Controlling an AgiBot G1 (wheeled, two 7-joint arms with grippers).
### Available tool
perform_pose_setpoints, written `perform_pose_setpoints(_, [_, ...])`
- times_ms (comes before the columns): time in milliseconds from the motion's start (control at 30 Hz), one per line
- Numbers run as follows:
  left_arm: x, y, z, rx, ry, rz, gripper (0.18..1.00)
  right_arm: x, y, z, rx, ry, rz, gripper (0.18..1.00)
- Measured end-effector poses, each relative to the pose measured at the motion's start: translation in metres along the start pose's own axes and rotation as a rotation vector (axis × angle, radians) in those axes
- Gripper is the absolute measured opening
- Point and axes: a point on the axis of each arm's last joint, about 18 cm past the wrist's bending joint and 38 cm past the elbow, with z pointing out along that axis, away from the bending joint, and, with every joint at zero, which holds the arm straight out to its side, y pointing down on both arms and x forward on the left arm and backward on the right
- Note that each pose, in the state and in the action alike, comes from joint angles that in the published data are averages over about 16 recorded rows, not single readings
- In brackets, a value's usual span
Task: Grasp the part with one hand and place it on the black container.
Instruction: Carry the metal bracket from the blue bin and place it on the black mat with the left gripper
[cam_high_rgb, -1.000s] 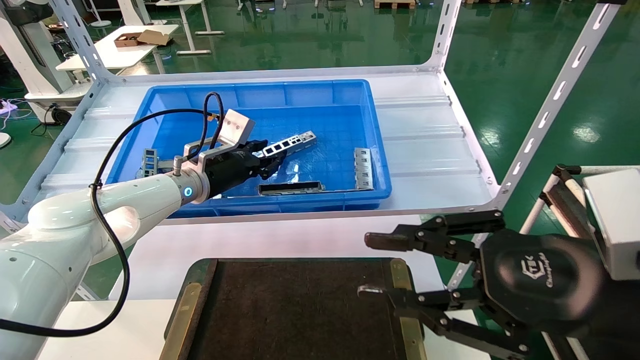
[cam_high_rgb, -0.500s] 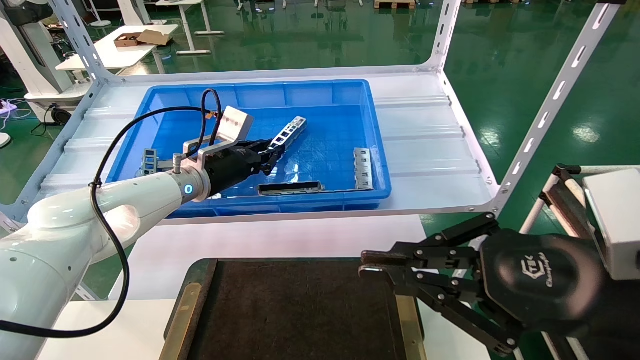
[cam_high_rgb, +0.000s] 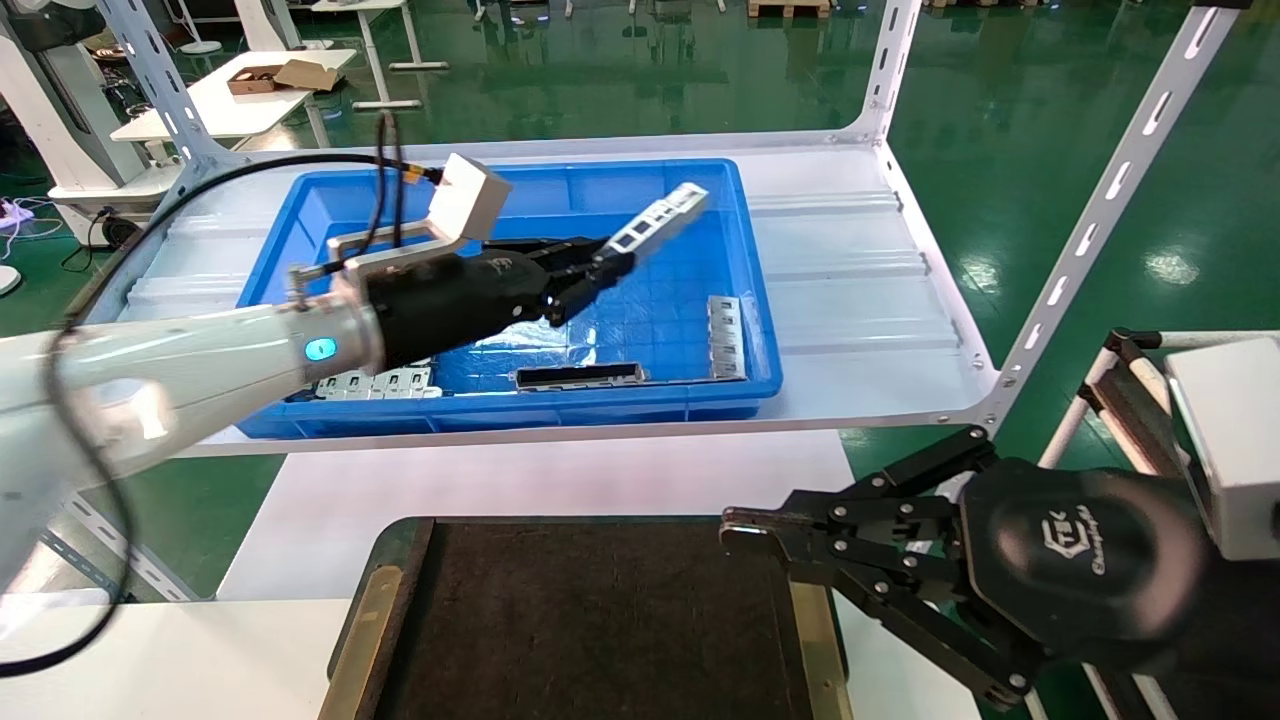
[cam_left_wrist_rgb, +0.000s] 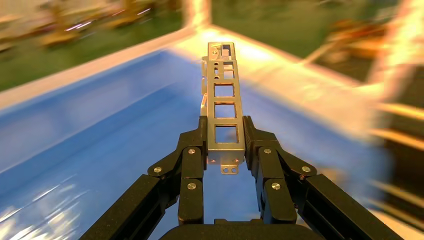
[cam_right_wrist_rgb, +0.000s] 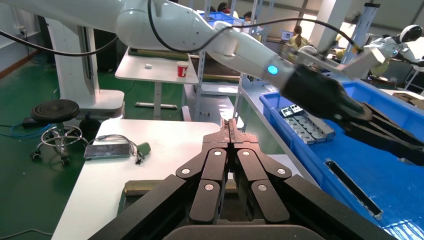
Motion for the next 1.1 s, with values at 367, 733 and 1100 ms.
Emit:
perform_pose_setpoints(367, [0.025,0.003,-0.065,0.035,0.254,0.010,0.322,0.000,0.000,0.000,0.000,0.000,0.000,0.191])
perform_pose_setpoints(733, [0.065,0.034,-0.125,-0.003,0.433,-0.025,0.322,0.000,0.000,0.000,0.000,0.000,0.000,0.191])
perform_pose_setpoints(1100, [0.137,0.103,-0.167,-0.135,0.510,-0.187,0.322,0.000,0.000,0.000,0.000,0.000,0.000,0.191])
